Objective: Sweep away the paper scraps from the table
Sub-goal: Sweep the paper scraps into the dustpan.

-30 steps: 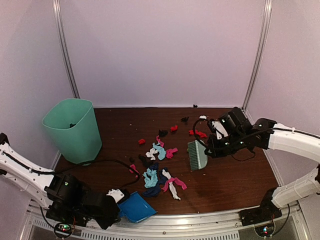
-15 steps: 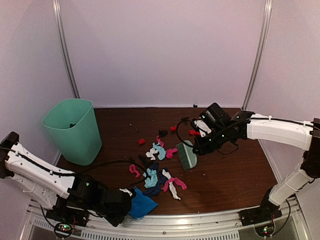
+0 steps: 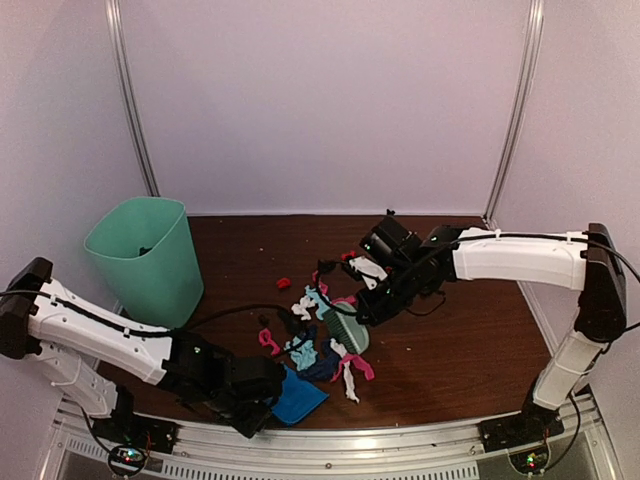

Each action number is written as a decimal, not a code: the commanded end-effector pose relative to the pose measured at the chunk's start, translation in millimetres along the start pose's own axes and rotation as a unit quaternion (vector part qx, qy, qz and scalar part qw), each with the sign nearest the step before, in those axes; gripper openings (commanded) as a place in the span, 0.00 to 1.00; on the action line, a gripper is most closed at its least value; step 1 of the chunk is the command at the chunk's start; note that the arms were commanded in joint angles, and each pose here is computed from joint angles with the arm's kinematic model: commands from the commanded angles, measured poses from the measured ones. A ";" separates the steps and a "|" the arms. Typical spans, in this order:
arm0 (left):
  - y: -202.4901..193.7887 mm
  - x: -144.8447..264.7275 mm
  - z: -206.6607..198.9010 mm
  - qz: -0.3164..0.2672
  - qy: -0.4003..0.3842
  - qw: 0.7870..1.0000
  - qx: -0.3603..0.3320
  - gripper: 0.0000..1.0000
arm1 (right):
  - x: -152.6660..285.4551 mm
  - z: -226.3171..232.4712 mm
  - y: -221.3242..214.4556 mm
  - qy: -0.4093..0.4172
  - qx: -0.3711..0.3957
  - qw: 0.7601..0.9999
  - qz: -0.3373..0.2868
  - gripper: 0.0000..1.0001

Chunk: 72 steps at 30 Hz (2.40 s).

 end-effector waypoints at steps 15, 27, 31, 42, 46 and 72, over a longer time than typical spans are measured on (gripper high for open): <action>68.1 -15.5 -19.8 -0.015 -0.016 0.996 -0.086 0.00 | -3.9 15.9 -13.8 0.071 0.032 0.997 0.013 0.00; 88.9 -18.9 -27.9 -0.023 -0.040 0.988 -0.146 0.00 | 17.6 6.4 -8.6 0.043 0.022 0.999 -0.012 0.00; 87.5 -18.0 -26.4 -0.022 -0.041 0.987 -0.152 0.00 | 29.8 -2.3 -8.2 0.009 0.013 1.000 -0.020 0.00; 89.9 -18.7 -31.8 -0.004 -0.049 0.981 -0.186 0.00 | 66.1 -31.4 -21.7 -0.100 -0.050 0.993 -0.031 0.00; 97.0 -19.5 -38.4 -0.001 -0.050 0.979 -0.198 0.00 | 71.5 -46.8 -53.0 -0.163 -0.083 0.983 0.013 0.00; 159.1 -47.8 -81.9 -0.002 -0.070 0.971 -0.228 0.00 | 72.9 -35.4 -109.4 -0.020 -0.228 0.972 0.050 0.00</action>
Point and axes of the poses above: each gripper's point midway between its finger pads, its own x axis back along the fingers, its own z axis along the line the jaws close on, y = z × x, the point moved 9 cm from there along x, back along the fingers, and after that the axes turned 1 degree about x, right-handed, at the moved point
